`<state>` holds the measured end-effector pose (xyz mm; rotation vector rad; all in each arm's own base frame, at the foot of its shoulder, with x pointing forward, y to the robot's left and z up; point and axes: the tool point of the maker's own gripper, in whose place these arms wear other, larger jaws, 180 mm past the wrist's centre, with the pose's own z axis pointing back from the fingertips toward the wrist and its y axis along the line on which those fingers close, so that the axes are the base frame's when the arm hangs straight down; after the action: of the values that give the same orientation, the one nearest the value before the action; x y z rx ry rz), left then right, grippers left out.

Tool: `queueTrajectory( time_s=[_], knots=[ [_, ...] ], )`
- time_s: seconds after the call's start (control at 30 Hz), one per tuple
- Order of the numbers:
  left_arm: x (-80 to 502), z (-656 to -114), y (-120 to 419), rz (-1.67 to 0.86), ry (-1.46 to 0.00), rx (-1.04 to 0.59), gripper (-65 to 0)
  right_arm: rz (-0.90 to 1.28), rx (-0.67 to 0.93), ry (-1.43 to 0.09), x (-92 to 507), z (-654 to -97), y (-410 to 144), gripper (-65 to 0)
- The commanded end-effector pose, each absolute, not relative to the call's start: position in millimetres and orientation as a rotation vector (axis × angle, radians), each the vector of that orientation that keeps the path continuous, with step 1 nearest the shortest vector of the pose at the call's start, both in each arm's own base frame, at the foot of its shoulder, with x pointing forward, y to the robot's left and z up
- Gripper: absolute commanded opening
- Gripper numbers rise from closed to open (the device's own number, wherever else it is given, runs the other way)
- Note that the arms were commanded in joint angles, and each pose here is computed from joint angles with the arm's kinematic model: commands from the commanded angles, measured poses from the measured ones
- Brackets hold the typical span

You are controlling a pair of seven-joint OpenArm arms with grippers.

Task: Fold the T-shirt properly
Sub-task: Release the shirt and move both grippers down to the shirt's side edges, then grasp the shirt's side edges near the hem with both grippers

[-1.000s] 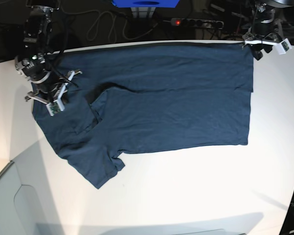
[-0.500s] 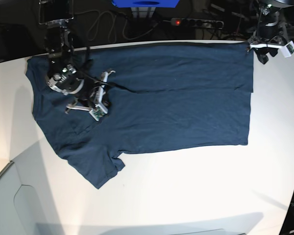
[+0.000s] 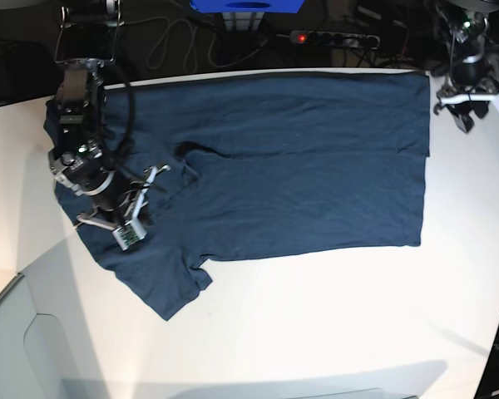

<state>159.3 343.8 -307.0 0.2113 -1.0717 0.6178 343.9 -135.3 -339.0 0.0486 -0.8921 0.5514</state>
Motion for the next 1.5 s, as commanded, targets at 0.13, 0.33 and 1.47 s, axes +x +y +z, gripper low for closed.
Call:
queueTrajectory(
  time_s=[0.13,0.33,1.47],
  knots=[
    [209.4,-263.5,344.9,0.569,-1.250,0.189,-37.6,0.467,-0.001,-0.983,382.0,-307.2,-174.3,-63.6],
    [279.6,-235.5,323.6,0.446,-1.362,0.112,-32.9,0.450,-0.032,-0.974,404.7,-301.7,-197.3,-60.5],
    [418.4,-388.2,333.3,0.340,-1.000,0.131,-19.0,0.451,-0.057,-0.954,404.2,-304.5,-210.6,-35.2]
  ],
)
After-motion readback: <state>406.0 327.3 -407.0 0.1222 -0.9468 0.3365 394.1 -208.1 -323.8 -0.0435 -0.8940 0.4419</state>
